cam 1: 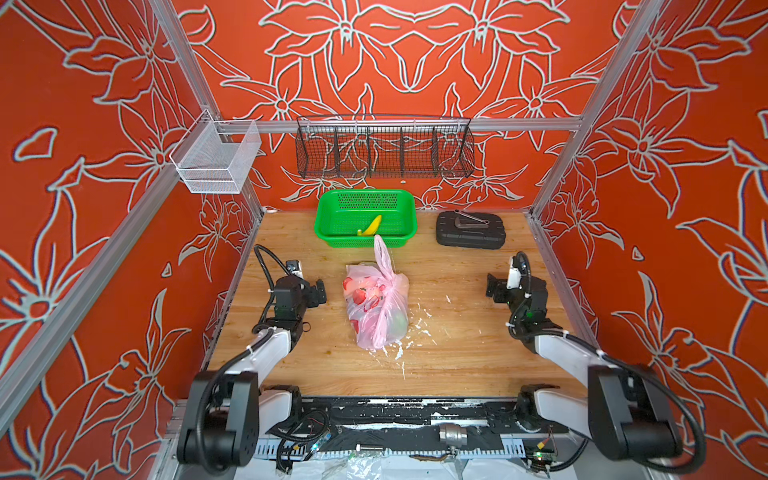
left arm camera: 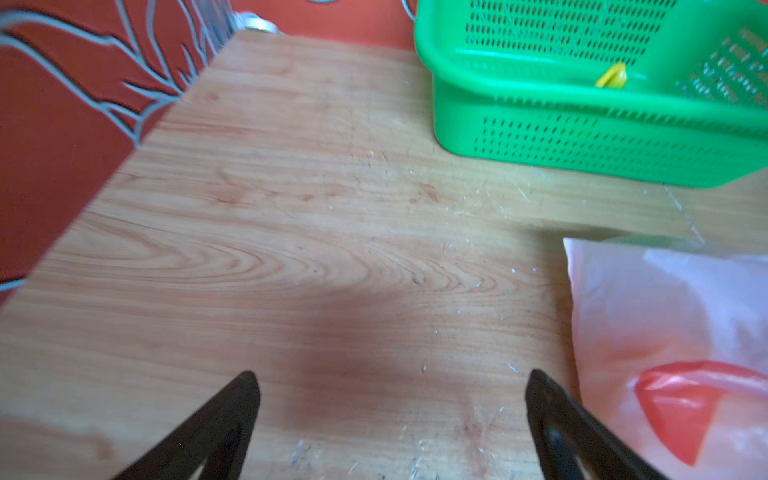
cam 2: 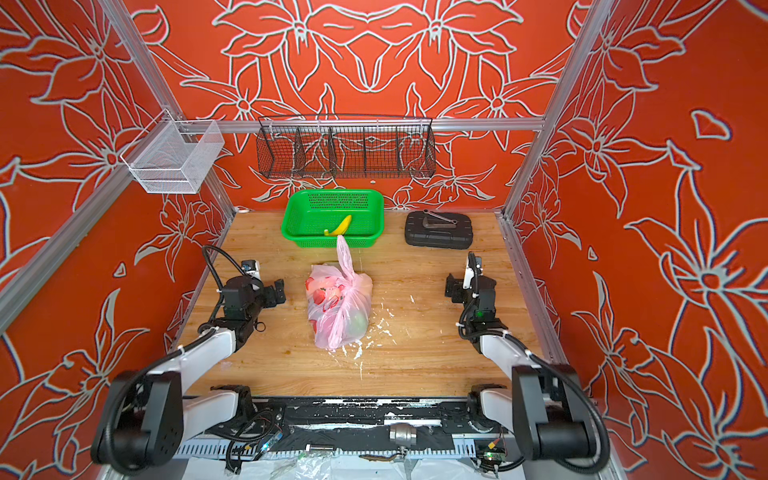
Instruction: Untie the knot of the plastic bag and take out the fruit
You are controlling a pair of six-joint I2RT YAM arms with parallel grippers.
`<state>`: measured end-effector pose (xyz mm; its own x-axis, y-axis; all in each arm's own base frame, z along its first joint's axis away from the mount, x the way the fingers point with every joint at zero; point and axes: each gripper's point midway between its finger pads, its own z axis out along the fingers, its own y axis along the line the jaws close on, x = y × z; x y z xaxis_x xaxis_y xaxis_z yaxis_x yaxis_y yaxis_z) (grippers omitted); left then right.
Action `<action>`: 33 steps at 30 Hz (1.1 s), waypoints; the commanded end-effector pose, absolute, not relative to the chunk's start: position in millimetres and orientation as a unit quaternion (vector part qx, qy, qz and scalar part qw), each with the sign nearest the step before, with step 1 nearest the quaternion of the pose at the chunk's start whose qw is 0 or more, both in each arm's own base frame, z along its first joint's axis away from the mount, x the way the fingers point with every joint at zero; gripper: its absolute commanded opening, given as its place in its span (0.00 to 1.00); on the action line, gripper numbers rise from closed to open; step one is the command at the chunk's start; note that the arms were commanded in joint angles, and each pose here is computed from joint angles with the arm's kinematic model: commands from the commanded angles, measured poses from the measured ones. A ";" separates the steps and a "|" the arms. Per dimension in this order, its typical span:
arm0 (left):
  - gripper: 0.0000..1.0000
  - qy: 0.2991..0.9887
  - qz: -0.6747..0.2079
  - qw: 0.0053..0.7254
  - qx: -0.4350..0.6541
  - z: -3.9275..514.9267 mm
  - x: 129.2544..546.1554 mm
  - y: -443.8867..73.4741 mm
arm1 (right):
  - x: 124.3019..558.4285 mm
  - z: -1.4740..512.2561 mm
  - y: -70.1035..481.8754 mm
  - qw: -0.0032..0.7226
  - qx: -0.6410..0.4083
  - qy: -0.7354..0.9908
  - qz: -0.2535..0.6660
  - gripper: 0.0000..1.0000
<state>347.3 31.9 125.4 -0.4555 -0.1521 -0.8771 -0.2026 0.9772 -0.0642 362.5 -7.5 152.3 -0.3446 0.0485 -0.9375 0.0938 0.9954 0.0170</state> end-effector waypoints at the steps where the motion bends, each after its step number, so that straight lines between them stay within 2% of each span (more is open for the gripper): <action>1: 0.97 0.854 0.040 0.491 -0.167 145.9 331.6 44.1 | 350.5 161.1 2.8 0.519 0.080 0.850 0.032 0.94; 8: 0.96 0.868 -0.094 0.460 -0.159 202.1 317.3 -14.0 | 334.0 209.3 97.4 0.407 0.012 0.867 0.287 0.88; 11: 0.93 0.875 -0.164 0.440 -0.114 221.5 315.1 -57.6 | 321.6 225.2 135.2 0.371 -0.032 0.863 0.340 0.87; 16: 0.90 0.884 -0.249 0.395 -0.035 236.0 317.7 -127.6 | 305.3 239.4 192.2 0.351 -0.100 0.855 0.369 0.87; 21: 0.88 0.896 -0.247 0.368 0.020 225.5 326.2 -169.5 | 304.2 225.4 236.0 0.328 -0.104 0.849 0.401 0.84; 26: 0.87 0.920 -0.188 0.343 0.030 200.9 337.3 -183.8 | 308.9 197.9 266.0 0.302 -0.096 0.860 0.400 0.82; 33: 0.81 0.934 -0.168 0.311 0.045 173.4 345.3 -199.6 | 305.9 156.9 304.4 0.247 -0.106 0.873 0.406 0.80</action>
